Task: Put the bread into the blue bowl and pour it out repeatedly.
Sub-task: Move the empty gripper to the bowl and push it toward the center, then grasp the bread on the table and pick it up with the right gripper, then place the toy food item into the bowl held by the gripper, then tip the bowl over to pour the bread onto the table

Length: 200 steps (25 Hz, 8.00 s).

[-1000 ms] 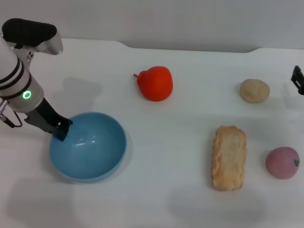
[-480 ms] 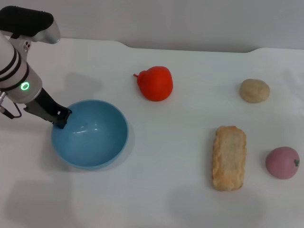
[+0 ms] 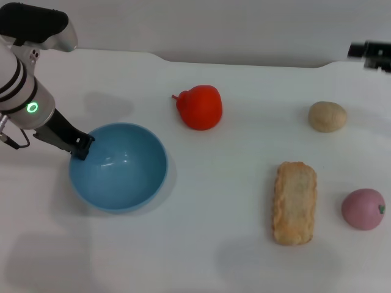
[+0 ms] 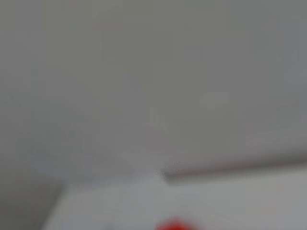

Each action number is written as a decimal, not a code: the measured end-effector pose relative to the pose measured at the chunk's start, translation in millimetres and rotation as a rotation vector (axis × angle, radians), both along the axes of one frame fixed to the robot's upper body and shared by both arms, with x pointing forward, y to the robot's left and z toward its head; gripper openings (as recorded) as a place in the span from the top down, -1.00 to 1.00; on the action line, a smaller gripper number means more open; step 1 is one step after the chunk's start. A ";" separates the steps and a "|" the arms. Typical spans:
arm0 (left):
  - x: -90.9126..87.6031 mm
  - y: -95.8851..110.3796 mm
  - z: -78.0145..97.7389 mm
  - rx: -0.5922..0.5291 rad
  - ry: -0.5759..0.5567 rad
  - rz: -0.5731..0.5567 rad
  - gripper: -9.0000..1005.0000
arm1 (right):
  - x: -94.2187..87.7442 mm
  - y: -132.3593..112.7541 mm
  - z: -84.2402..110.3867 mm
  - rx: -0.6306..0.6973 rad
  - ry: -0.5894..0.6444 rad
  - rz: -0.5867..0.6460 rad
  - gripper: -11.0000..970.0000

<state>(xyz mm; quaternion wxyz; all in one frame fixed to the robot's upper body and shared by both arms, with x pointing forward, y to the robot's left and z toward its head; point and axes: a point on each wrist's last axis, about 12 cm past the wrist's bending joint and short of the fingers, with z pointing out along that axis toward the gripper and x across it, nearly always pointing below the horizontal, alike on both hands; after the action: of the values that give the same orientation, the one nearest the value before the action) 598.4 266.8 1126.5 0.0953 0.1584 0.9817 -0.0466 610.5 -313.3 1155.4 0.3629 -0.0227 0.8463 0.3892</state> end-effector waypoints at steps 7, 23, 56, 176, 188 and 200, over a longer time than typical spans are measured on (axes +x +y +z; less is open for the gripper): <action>3.8 -3.1 3.8 -0.008 -0.025 -0.006 0.98 | 2.2 26.2 16.5 -0.243 0.308 0.211 -0.44; 9.1 -6.2 14.3 -0.004 -0.057 -0.026 0.98 | -14.2 65.1 -35.0 -0.376 0.573 0.306 -0.44; 19.0 -22.3 28.0 -0.015 -0.087 -0.084 0.98 | -5.6 97.1 -85.4 -0.496 0.528 0.239 -0.15; -1.7 -190.0 9.6 -0.324 -0.709 -0.503 0.96 | -159.8 -63.9 -84.7 -0.098 0.224 0.029 -0.01; -16.0 -198.5 -30.3 -0.274 -1.174 -0.633 0.96 | -170.6 -72.4 -86.3 -0.071 0.216 0.006 -0.01; -3.7 -180.0 -31.4 -0.238 -1.349 -0.612 0.96 | -156.7 -64.7 -86.2 -0.072 0.175 0.044 -0.01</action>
<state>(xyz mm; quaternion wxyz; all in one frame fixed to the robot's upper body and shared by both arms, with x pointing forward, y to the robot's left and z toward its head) 594.7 86.8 1095.0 0.6758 0.4070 0.6106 -0.0694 453.7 -378.0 1069.3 0.2778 -0.0200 0.8875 0.3670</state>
